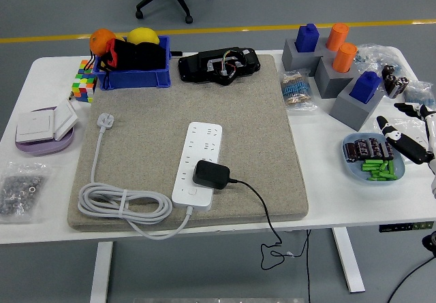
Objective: Press the white button,pick up the black plug,place it near the board,insert it into the board
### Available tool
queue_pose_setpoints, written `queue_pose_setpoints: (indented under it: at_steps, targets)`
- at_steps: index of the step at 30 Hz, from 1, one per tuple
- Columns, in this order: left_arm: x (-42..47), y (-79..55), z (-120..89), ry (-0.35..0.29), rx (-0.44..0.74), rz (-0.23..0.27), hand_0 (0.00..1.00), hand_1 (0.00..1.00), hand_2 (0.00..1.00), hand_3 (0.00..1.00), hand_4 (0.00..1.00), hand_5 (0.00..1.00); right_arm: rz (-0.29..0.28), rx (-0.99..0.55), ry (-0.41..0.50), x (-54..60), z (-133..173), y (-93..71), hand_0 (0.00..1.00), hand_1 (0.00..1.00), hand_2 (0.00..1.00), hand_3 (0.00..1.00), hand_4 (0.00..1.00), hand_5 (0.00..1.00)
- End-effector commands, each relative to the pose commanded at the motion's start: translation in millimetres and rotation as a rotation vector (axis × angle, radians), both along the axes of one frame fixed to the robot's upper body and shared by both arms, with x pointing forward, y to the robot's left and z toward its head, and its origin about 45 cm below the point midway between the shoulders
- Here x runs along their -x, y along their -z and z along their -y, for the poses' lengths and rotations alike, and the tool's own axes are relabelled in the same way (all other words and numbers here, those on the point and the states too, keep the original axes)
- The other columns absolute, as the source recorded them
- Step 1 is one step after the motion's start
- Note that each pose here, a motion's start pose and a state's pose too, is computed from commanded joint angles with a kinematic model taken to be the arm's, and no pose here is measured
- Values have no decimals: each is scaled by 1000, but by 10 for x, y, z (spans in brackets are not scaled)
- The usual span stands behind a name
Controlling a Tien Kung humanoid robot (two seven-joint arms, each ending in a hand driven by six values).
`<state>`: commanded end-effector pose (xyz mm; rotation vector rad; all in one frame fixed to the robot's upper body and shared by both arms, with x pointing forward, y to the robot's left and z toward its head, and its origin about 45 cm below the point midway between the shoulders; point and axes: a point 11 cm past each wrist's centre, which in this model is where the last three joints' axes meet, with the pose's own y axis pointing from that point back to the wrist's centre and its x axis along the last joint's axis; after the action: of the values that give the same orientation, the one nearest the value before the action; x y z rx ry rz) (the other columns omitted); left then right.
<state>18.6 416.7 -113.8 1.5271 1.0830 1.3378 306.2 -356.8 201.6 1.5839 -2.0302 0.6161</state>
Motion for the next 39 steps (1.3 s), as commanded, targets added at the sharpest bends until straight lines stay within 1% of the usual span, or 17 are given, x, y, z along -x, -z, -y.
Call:
queue_pose_setpoints:
  at_steps: [1,4,10,12,13,18,19,20,22,23,26,28,30,32,34,39]
  targets:
    - [-10,3,13,2,3,1,627,631,639,695,572,387,3,-3,9,5,16,-12,897,797,760,706,858,617]
    - [-22,12,43,3,10,5,627,631,639,695,572,387,9,-6,23,19,48,-29,897,797,760,706,858,617]
    - [-3,19,61,4,13,-2,626,631,639,695,572,386,23,-8,55,50,122,-57,897,802,768,706,857,615]
    - [-14,16,54,4,11,1,626,631,639,695,572,386,24,-11,62,51,146,-66,897,802,768,706,857,615]
    - [-21,14,48,3,10,2,627,631,638,696,572,387,22,-12,64,50,153,-68,898,844,797,714,857,612]
    - [-28,1,10,2,1,3,627,631,638,696,572,387,4,-14,70,29,152,-68,898,844,797,714,857,612]
    - [-33,-2,1,0,-1,5,627,631,639,695,572,386,-7,-14,73,23,149,-62,901,865,824,738,856,604]
    - [-41,-5,-6,-1,-3,7,627,631,639,695,572,386,-21,-13,76,16,144,-52,901,865,824,738,856,604]
    - [-53,-8,-11,0,-4,8,627,631,639,695,572,386,-33,-12,78,8,140,-45,901,865,824,738,856,604]
    - [-76,-10,-9,2,-4,12,627,631,639,695,572,386,-33,-13,77,-1,135,-49,901,865,824,738,856,604]
    - [-264,-30,-9,27,-1,35,627,631,638,701,572,385,-13,-15,68,-78,114,-120,900,855,810,725,853,602]
    - [-301,-37,-19,40,-1,40,627,631,638,701,572,385,-12,-7,55,-93,105,-134,900,855,810,725,853,602]
    - [-286,-39,-32,37,-5,41,627,631,638,701,572,385,-17,-1,48,-82,104,-130,900,855,810,725,853,602]
    - [-246,-42,-54,35,-10,31,627,631,639,702,573,383,-19,-2,54,-58,117,-118,898,846,802,723,851,599]
    - [-227,-44,-66,36,-12,27,627,631,639,702,573,383,-22,-3,60,-44,131,-108,898,846,802,723,851,599]
    - [-269,-55,-86,37,-13,35,625,631,639,704,573,383,-39,1,65,-39,159,-99,898,838,796,718,847,597]
